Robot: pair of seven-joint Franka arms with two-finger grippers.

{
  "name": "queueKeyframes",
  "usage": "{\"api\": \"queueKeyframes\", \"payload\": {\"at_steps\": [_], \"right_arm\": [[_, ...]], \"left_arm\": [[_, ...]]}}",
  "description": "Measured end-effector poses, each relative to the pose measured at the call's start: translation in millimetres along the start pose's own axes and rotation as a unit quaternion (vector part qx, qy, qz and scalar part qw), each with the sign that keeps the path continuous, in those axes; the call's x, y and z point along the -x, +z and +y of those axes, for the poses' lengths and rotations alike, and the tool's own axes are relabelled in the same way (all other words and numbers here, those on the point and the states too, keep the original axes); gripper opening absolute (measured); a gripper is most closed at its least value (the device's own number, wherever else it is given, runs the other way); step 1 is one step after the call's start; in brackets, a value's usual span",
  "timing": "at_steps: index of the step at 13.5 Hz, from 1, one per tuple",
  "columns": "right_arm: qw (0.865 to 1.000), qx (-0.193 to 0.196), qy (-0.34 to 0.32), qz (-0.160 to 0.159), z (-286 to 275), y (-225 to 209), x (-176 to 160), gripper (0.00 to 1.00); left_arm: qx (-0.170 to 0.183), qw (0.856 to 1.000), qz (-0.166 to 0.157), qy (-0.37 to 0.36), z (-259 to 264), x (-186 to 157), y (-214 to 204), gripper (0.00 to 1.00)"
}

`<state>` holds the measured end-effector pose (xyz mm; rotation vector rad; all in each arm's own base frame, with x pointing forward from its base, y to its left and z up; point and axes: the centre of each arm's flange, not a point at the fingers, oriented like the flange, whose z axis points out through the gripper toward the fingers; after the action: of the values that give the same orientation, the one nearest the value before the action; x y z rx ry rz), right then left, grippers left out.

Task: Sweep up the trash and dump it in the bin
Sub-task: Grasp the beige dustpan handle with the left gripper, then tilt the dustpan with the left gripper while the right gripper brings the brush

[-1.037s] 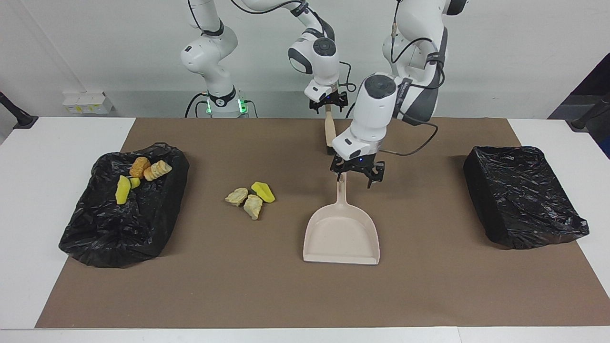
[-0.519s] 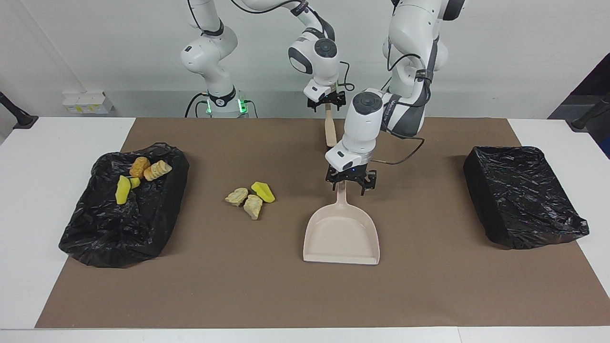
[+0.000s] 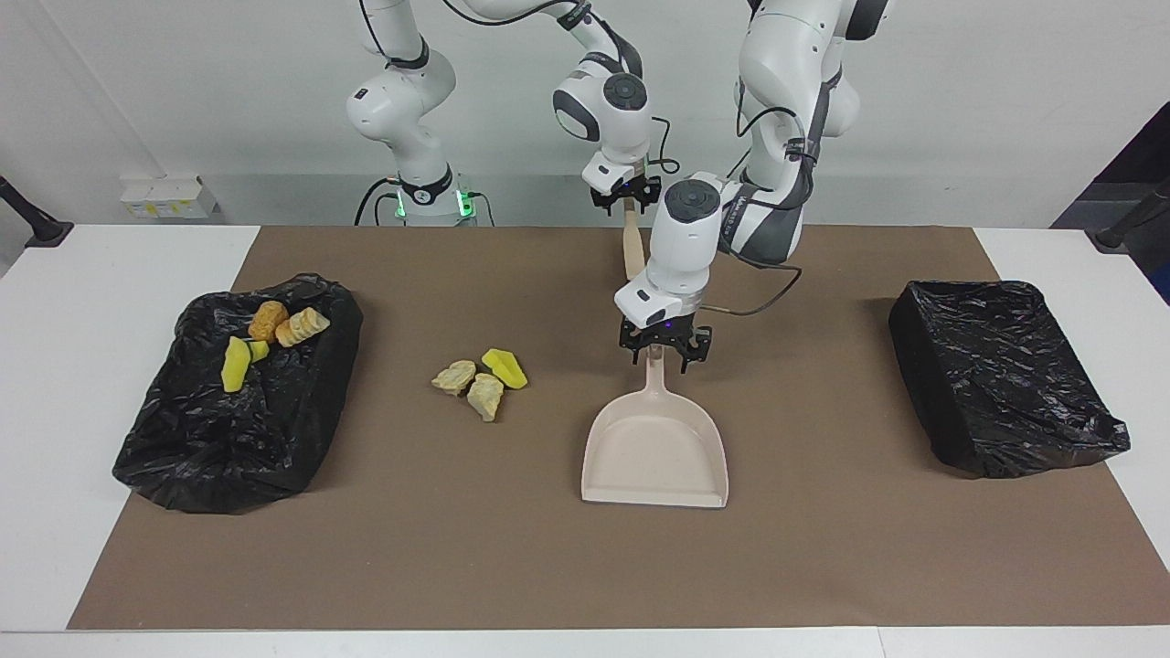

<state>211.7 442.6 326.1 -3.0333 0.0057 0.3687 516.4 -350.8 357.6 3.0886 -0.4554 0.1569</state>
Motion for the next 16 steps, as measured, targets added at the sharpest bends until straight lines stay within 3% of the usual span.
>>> {"api": "queueKeyframes", "payload": {"at_steps": [2, 3, 9, 12, 16], "right_arm": [[1.0, -0.001, 0.0, 0.0, -1, -1, 0, 0.29], [1.0, -0.001, 0.0, 0.0, -1, -1, 0, 0.26], [1.0, 0.021, -0.002, -0.023, -1, -11, 3, 0.26], [0.999, 0.03, -0.005, -0.038, 12, -36, -5, 0.26], [0.998, 0.039, 0.007, -0.052, 54, -75, -34, 0.26]], "left_arm": [[0.0, 1.0, 0.0, 0.0, 0, 0, 0, 0.48], [0.0, 1.0, 0.0, -0.001, 0, 0, 1, 0.34], [0.002, 1.0, 0.014, 0.02, -2, -7, -7, 0.32], [-0.001, 0.995, 0.023, 0.097, -12, -14, -19, 0.32], [-0.012, 0.972, -0.009, 0.234, -41, -12, -32, 0.32]]}}
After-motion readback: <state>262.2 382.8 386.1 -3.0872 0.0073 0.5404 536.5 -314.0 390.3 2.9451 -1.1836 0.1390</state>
